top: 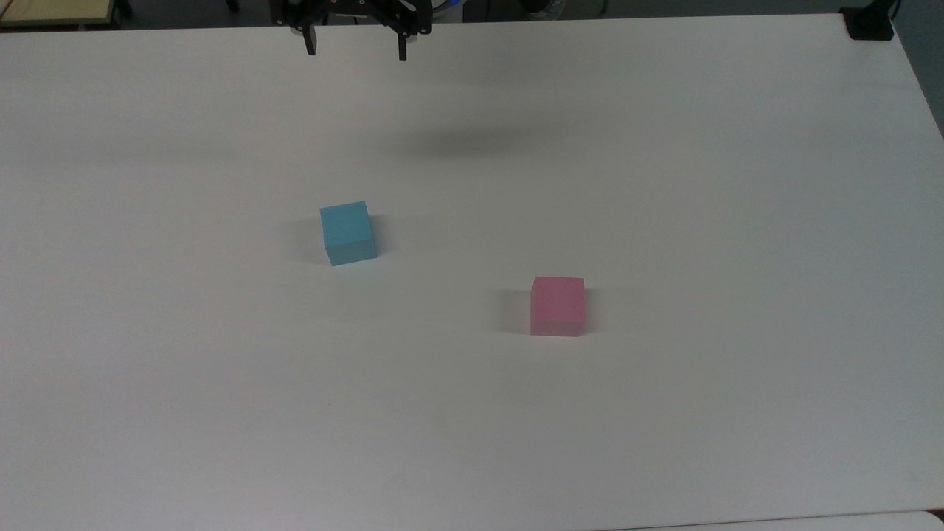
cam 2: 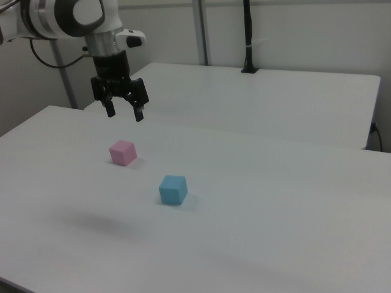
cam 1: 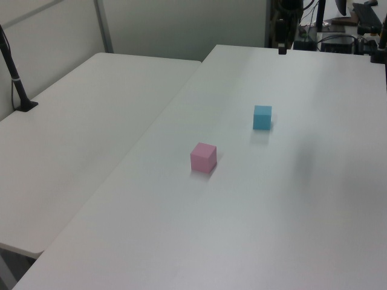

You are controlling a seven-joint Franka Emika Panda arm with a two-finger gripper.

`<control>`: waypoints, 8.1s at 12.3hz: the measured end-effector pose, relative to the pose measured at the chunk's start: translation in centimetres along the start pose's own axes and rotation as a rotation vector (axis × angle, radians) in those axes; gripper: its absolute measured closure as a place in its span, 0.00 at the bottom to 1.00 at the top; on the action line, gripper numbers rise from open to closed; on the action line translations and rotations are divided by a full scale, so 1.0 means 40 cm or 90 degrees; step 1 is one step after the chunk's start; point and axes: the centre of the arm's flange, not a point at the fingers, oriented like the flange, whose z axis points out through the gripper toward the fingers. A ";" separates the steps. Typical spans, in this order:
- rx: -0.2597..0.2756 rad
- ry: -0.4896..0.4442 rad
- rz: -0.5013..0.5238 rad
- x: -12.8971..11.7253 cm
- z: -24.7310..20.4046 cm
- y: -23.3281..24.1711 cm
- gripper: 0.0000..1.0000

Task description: Put blue cube on pink cube

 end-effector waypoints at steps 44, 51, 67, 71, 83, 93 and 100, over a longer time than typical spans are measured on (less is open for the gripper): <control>-0.028 -0.035 -0.165 0.204 0.574 0.062 0.00; -0.032 -0.046 -0.181 0.218 0.680 0.027 0.08; -0.006 0.027 -0.053 0.162 0.230 -0.032 0.38; -0.015 0.039 -0.006 0.191 0.247 -0.359 0.38; -0.009 0.107 0.081 0.317 0.355 -0.540 0.38; 0.018 0.103 0.081 0.341 0.465 -0.610 0.38; 0.040 0.093 0.093 0.342 0.473 -0.615 0.00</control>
